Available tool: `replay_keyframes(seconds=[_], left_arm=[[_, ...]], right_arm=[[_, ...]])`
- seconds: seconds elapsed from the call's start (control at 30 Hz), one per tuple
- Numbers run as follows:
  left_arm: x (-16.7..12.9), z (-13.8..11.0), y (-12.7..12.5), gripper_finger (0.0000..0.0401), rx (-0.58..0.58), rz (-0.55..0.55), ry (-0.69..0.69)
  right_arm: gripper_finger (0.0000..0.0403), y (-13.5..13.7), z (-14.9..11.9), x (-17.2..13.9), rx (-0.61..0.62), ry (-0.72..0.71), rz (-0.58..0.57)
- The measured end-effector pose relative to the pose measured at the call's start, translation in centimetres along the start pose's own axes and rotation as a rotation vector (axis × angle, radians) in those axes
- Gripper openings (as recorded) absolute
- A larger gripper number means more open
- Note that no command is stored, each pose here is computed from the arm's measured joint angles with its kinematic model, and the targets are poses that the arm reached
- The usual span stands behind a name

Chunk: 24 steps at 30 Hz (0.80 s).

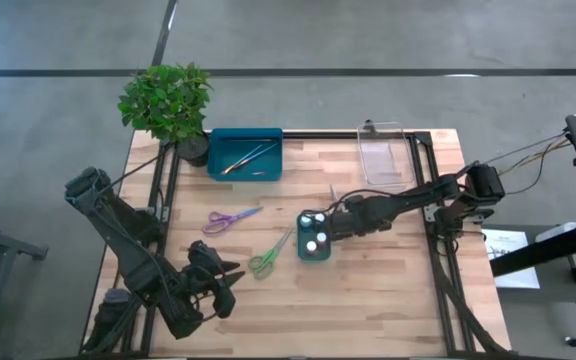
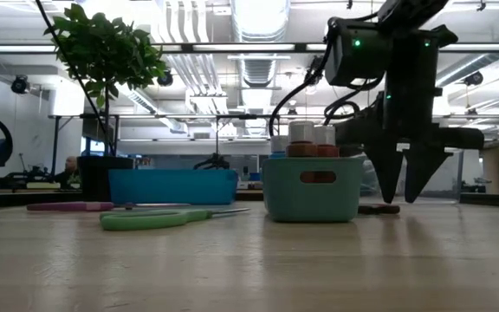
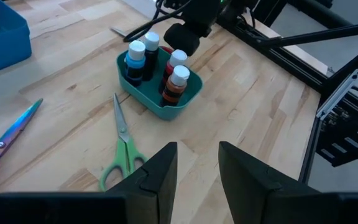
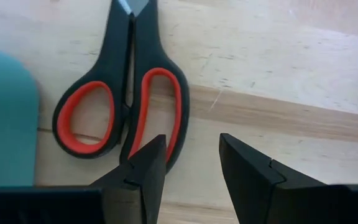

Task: Pick & Place Paint Supplies
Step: Put the right black scissors into the transparent bin

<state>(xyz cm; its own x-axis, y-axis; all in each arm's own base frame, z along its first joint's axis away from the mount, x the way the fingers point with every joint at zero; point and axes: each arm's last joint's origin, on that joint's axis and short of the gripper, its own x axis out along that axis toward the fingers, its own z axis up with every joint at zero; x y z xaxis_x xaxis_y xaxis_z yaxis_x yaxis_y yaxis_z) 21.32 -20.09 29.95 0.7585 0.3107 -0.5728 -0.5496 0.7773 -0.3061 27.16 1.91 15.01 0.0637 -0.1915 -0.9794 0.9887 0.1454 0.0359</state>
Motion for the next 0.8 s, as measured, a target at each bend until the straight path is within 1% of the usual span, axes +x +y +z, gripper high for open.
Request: replay_keyframes(seconds=[0.53,0.8], left_arm=[[0.0,0.01,-0.05,0.0127,-0.006,-0.004,0.0],[-0.01,0.03,-0.12,0.0127,-0.013,-0.009,-0.001]], right_arm=[[0.0146,-0.04,0.12,0.18,0.012,-0.014,0.0],[0.0146,-0.07,0.79,0.31,0.037,-0.02,-0.002]])
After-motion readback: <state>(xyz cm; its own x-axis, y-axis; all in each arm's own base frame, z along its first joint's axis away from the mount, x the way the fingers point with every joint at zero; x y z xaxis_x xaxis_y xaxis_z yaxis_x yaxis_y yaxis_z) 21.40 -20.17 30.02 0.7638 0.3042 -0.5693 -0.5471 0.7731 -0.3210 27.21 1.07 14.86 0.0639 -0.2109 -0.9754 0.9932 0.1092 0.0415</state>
